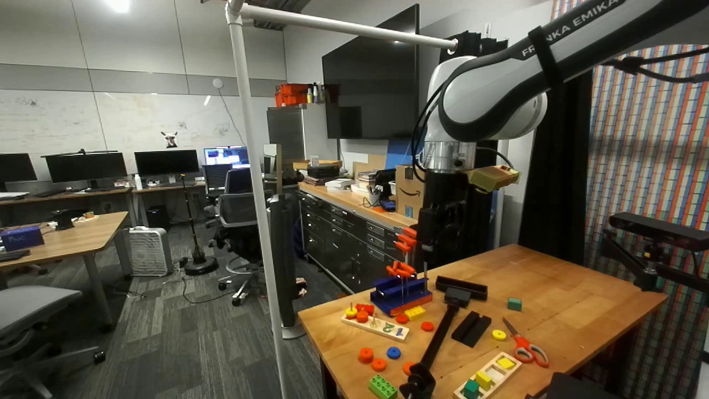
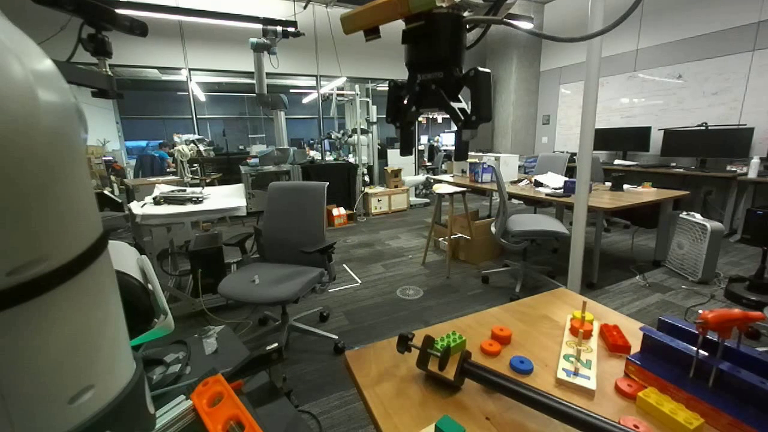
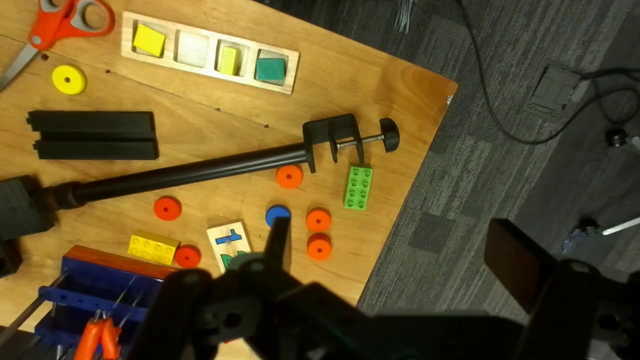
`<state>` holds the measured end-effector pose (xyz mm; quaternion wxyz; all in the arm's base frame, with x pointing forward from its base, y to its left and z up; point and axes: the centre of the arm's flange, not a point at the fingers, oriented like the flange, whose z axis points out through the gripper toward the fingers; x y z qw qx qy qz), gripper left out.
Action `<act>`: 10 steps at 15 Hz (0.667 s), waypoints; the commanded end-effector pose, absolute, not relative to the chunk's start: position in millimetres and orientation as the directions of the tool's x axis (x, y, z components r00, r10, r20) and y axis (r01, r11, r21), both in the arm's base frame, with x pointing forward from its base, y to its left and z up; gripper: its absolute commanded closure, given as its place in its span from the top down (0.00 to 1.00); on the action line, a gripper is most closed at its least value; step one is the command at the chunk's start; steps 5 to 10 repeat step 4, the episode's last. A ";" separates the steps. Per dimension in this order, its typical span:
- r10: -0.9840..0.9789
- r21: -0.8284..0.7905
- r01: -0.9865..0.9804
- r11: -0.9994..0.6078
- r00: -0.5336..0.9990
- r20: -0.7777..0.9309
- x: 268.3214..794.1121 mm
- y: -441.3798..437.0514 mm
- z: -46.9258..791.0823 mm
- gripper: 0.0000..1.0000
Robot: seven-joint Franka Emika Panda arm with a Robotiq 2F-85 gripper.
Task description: Pick up the orange object from the wooden object and put it on the table
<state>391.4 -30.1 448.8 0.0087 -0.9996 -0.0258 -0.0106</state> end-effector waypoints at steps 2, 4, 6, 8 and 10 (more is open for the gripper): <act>0.052 -0.017 0.052 -0.998 0.998 0.020 391.2 -30.1 448.2 1.00; 0.052 -0.017 0.052 -0.998 0.998 0.020 391.0 -30.1 447.9 1.00; 0.052 -0.017 0.052 -0.998 0.998 0.020 391.0 -30.1 447.9 1.00; 0.052 -0.017 0.052 -0.998 0.998 0.020 391.0 -30.1 447.9 1.00; 0.052 -0.017 0.052 -0.998 0.998 0.020 391.0 -30.1 447.9 1.00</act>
